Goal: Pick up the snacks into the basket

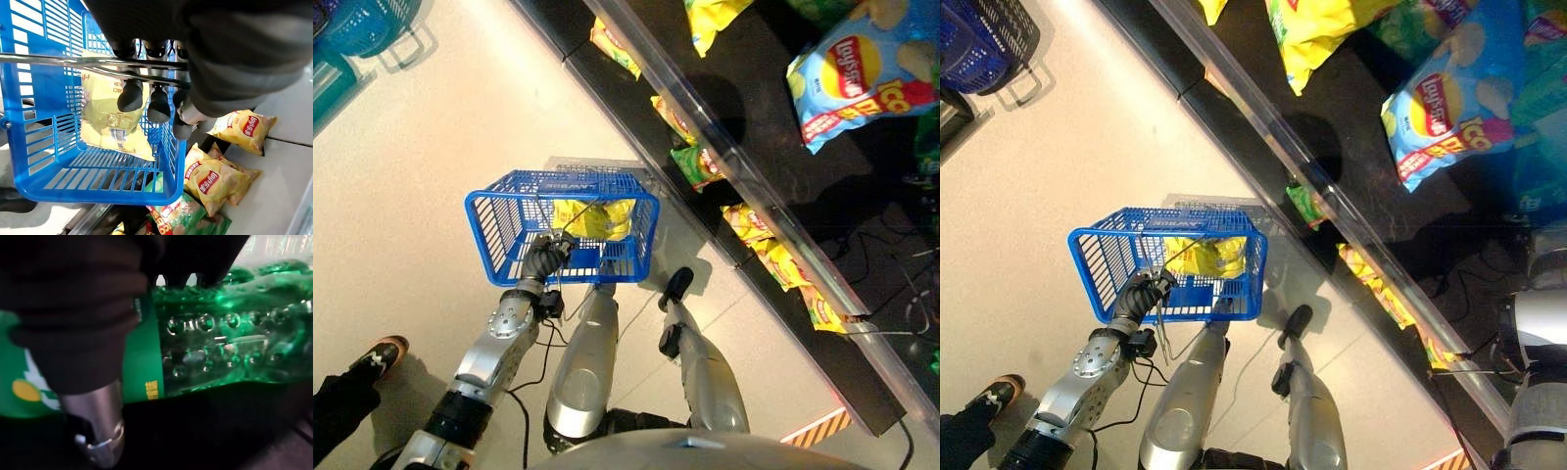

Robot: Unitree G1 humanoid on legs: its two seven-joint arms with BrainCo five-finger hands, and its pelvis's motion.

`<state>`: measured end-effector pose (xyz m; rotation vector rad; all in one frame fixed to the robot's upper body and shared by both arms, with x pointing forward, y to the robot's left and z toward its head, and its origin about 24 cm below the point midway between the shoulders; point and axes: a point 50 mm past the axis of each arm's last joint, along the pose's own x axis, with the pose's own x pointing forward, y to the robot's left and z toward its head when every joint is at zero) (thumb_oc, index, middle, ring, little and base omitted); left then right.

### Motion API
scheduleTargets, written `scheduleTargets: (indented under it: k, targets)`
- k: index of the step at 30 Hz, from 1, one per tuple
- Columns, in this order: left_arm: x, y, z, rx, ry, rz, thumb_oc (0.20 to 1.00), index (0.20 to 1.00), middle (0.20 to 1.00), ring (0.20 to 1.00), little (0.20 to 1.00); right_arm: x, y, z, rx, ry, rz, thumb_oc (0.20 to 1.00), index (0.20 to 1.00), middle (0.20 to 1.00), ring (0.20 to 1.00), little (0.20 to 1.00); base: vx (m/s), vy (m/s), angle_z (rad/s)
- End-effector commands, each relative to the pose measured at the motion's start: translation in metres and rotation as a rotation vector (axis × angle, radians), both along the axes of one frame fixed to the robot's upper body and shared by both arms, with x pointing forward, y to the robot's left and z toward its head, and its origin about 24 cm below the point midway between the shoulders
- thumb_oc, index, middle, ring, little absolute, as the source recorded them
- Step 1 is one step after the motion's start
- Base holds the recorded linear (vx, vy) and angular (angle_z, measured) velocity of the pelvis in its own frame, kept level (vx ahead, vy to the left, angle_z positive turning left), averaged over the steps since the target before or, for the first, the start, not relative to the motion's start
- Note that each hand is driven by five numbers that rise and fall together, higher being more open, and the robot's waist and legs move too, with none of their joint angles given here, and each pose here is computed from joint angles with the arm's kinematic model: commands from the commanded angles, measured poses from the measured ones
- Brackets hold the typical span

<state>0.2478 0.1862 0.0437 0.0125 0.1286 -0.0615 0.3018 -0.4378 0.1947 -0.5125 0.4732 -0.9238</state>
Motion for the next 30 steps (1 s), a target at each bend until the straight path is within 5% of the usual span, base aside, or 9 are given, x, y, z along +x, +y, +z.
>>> scheduleTargets:
  k: [1,9,11,30]
  targets:
    - [-0.011,-0.032,0.042,-0.12,-0.218,-0.137,0.2,0.2,0.2,0.2,0.2,-0.021,-0.023,0.061,-0.204,-0.06,-0.065,1.0,1.0,1.0,1.0,1.0,0.01,-0.089,0.04]
    - [-0.011,-0.035,0.045,-0.13,-0.234,-0.144,0.2,0.2,0.2,0.2,0.2,-0.019,-0.022,0.058,-0.189,-0.06,-0.053,1.0,1.0,1.0,1.0,1.0,0.02,-0.053,0.07]
    - [-0.011,-0.035,0.045,-0.135,-0.237,-0.145,0.2,0.2,0.2,0.2,0.2,-0.017,-0.02,0.055,-0.177,-0.062,-0.042,0.2,0.2,0.2,0.2,0.2,-0.05,0.011,0.09]
    - [-0.008,-0.028,0.037,-0.148,-0.187,-0.125,0.2,0.2,0.2,0.2,0.2,0.007,0.007,-0.01,0.157,-0.27,0.041,0.2,0.2,0.2,0.2,0.2,-0.04,0.032,-0.01]
